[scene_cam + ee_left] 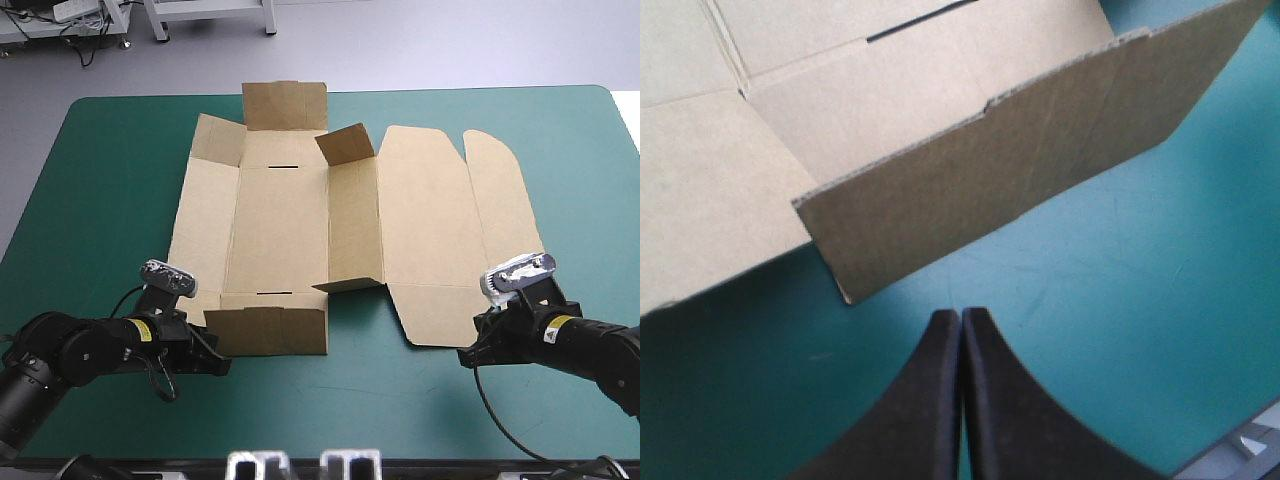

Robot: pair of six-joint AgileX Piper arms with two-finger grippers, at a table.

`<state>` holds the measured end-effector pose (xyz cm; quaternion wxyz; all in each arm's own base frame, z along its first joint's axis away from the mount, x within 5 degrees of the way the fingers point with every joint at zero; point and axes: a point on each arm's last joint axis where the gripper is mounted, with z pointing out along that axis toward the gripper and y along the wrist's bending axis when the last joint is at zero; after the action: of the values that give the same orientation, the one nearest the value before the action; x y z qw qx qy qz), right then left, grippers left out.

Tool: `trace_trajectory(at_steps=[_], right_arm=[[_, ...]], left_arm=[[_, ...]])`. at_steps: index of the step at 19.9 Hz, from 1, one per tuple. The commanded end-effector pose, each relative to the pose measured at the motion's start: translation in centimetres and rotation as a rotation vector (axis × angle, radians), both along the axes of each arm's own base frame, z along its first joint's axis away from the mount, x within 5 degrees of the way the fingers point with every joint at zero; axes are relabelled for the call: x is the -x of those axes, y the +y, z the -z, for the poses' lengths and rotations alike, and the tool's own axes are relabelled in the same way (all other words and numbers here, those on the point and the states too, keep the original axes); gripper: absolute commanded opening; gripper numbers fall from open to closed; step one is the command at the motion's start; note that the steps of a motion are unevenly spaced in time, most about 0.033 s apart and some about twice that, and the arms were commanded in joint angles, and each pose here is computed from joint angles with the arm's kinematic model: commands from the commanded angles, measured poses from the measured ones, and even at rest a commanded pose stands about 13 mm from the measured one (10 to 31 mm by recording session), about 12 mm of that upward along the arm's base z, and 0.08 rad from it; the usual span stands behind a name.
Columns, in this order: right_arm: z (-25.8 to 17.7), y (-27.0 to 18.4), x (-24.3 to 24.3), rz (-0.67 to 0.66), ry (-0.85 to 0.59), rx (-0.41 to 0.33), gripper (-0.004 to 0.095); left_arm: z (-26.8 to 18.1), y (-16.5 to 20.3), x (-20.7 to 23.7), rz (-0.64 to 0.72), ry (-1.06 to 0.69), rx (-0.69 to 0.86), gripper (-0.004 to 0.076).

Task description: Fold the box

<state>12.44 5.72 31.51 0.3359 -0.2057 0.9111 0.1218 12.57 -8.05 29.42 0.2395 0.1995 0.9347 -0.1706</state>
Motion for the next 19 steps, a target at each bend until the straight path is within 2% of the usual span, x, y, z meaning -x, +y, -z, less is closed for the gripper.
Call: trace_trajectory(at_steps=[1, 19], right_arm=[[-1.1, 0.1, -0.2, 0.003, -0.072, -0.035, -0.002], [-1.1, 0.1, -0.2, 0.002, -0.069, -0.034, -0.002]], left_arm=[[-1.5, -0.5, -0.4, -0.023, -0.074, 0.086, -0.001], [-2.7, 0.1, 1.1, 0.018, -0.155, 0.119, -0.001]])
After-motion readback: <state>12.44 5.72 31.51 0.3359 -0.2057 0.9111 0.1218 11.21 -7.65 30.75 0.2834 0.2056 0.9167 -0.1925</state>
